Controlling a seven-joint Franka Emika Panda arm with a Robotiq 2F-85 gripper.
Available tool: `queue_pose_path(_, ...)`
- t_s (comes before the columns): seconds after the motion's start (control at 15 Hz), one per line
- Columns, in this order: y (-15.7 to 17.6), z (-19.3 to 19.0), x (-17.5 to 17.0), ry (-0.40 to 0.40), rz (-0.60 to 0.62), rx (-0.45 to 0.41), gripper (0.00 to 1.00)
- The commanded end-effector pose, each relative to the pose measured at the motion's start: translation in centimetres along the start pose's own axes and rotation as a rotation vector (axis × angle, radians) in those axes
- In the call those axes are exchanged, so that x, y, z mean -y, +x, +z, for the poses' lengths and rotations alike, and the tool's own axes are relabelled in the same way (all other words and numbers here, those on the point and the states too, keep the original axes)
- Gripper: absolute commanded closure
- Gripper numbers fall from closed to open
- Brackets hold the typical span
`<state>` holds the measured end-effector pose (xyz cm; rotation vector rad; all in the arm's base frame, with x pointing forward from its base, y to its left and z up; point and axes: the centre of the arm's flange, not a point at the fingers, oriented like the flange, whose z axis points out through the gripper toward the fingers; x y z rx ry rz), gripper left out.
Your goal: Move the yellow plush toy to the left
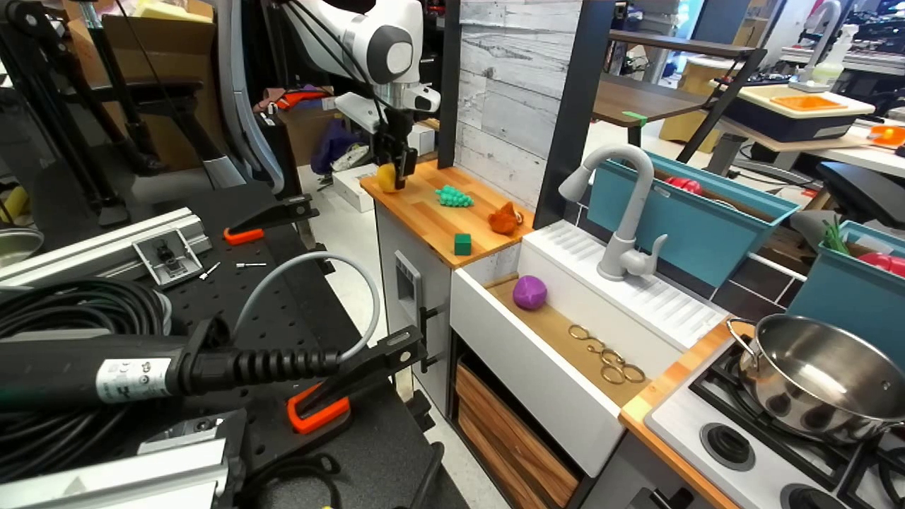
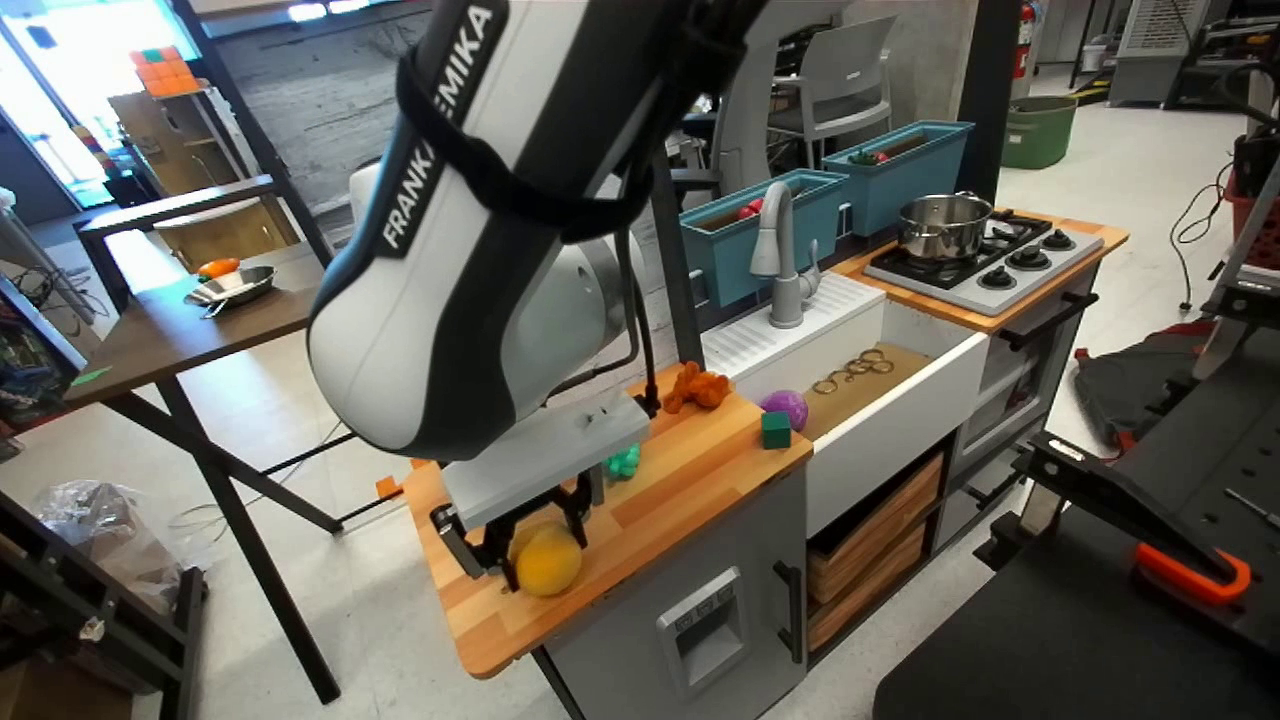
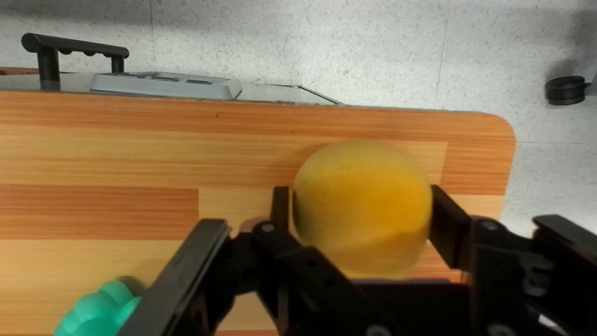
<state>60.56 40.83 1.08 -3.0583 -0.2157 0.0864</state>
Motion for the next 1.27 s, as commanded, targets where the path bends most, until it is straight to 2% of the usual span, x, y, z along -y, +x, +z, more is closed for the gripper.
queue_pose_path(0.0,0.5,-1.0,0.1,-0.006,-0.028,-0.002,0.01)
queue_pose_path(0.4,0.3,-3.4,-0.6,0.002,-0.055,0.017,0.00)
queue_pose_path(0.73,-0.4,-9.1,0.3,0.072,-0.109,-0.019,0.00)
queue_pose_path(0.93,-2.2,-12.3,0.2,0.034,-0.107,0.012,0.00)
queue_pose_path(1.0,0.7,-9.5,1.5,0.052,-0.103,-0.035,0.00)
queue_pose_path(1.2,-0.4,-11.3,1.2,0.036,-0.109,-0.011,0.00)
